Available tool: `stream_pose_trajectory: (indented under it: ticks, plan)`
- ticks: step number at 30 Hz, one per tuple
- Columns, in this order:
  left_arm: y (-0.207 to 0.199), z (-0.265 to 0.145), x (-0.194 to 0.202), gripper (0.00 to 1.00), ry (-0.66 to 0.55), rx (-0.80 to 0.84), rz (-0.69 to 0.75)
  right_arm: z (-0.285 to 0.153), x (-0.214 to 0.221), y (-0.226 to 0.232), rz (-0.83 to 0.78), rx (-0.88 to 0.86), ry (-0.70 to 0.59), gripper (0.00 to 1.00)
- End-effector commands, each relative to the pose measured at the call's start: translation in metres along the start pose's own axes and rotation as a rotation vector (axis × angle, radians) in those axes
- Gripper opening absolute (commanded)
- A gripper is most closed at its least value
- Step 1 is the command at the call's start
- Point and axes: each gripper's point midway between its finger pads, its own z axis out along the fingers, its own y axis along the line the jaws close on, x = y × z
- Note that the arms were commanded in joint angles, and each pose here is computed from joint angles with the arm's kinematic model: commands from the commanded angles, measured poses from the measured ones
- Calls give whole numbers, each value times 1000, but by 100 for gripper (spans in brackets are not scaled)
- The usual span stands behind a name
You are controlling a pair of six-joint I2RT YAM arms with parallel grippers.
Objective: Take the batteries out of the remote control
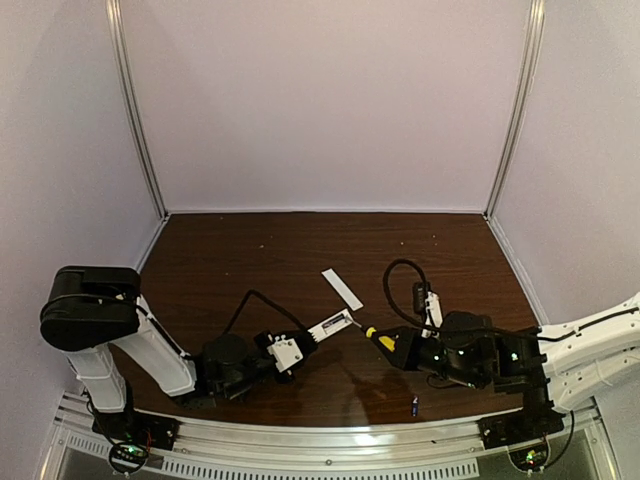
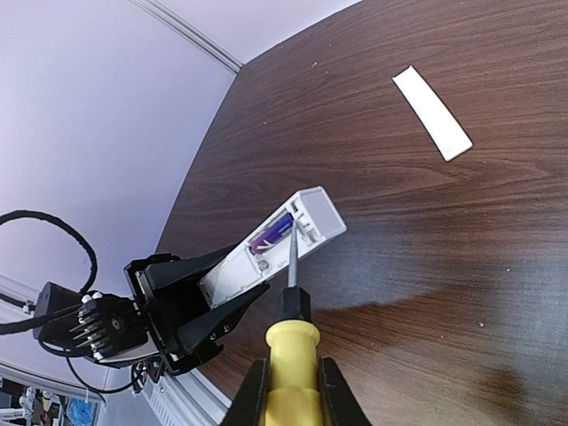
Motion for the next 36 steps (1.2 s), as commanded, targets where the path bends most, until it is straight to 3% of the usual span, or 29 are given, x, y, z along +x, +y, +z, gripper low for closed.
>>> stream_pose_trajectory:
  ticks: [1,36]
  plan:
    - [10,-1,-19,0,-82,-51,-33,4,4,5,-1,-15,11,0]
    - [4,0,-19,0,-61,-37,-21,16,-4,6,9,-2,-57,0]
